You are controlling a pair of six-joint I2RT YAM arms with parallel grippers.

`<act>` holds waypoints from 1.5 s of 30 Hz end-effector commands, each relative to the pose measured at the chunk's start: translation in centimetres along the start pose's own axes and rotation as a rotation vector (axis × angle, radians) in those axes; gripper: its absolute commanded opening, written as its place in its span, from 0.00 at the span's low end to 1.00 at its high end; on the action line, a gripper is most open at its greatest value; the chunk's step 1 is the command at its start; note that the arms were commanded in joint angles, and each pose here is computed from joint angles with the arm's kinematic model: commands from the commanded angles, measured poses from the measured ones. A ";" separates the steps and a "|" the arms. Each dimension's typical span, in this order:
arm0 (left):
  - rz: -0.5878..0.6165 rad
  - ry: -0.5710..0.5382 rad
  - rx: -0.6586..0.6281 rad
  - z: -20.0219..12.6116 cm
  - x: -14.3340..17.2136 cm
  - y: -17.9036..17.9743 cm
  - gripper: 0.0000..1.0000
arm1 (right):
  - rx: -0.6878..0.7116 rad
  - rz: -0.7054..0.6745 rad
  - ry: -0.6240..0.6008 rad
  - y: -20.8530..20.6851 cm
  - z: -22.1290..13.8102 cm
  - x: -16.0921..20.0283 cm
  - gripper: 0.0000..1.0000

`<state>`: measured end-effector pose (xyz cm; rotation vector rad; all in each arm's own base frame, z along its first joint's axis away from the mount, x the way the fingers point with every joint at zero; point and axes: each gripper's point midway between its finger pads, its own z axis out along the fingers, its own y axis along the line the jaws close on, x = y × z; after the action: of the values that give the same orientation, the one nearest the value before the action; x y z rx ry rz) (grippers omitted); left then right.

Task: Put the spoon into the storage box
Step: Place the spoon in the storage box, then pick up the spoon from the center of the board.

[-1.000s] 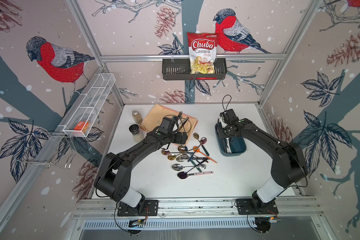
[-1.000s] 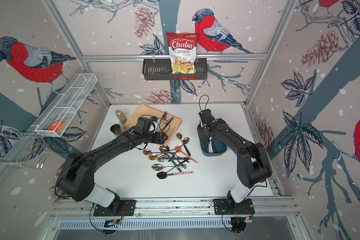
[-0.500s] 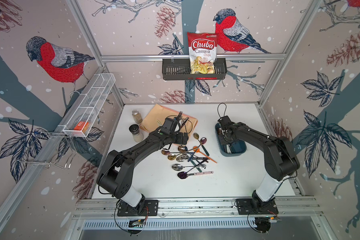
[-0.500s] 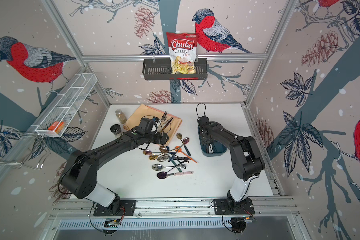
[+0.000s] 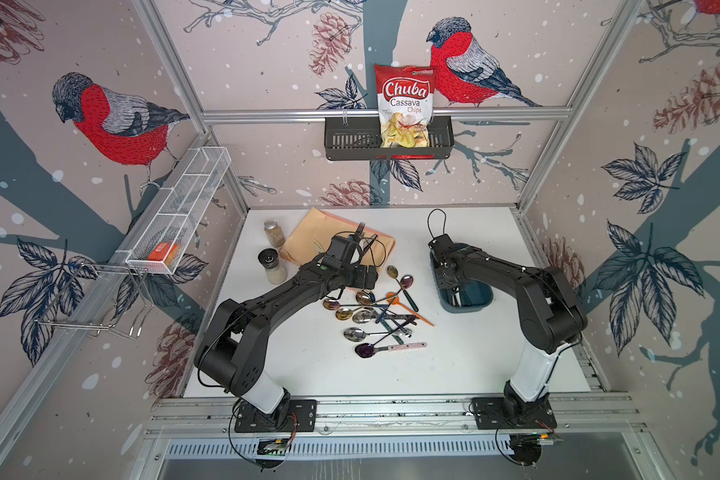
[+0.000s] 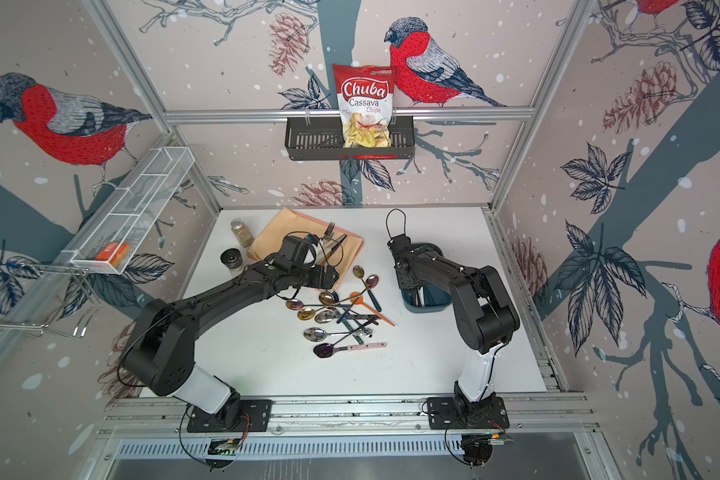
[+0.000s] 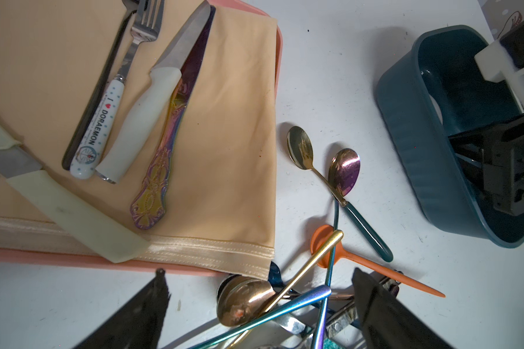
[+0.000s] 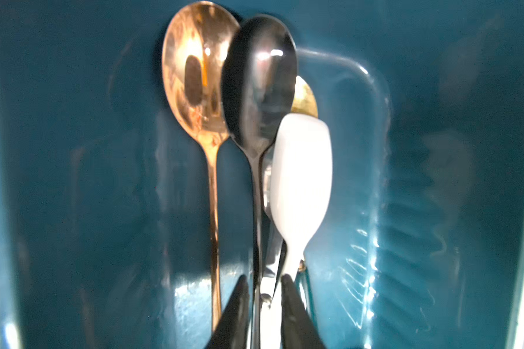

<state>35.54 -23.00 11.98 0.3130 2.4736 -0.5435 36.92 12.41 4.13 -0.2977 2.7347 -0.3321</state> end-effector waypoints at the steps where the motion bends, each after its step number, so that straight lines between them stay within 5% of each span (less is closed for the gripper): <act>1: 0.002 -0.036 0.000 -0.2 -0.8 -0.1 0.96 | 0.007 0.019 -0.015 -0.2 -0.6 -0.4 0.27; 9: -0.014 -0.059 -0.022 -1.4 -1.0 0.7 0.96 | -0.001 0.031 -0.080 -1.3 -4.3 -2.7 0.35; 18: -0.195 -0.097 -0.028 -3.6 0.5 5.4 0.96 | -0.332 -0.095 -0.137 6.8 -7.8 -4.0 0.39; 29: -0.290 -0.122 -0.071 -5.5 2.2 8.7 0.96 | -0.481 -0.147 -0.046 14.2 -5.0 -0.5 0.43; 45: -0.316 -0.112 -0.091 -5.6 3.3 9.6 0.96 | -0.418 -0.222 0.015 14.9 -2.3 1.9 0.37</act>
<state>32.96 -11.56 10.70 -0.1350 2.4725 -0.5420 31.77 26.79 1.90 -0.6929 2.7779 0.2278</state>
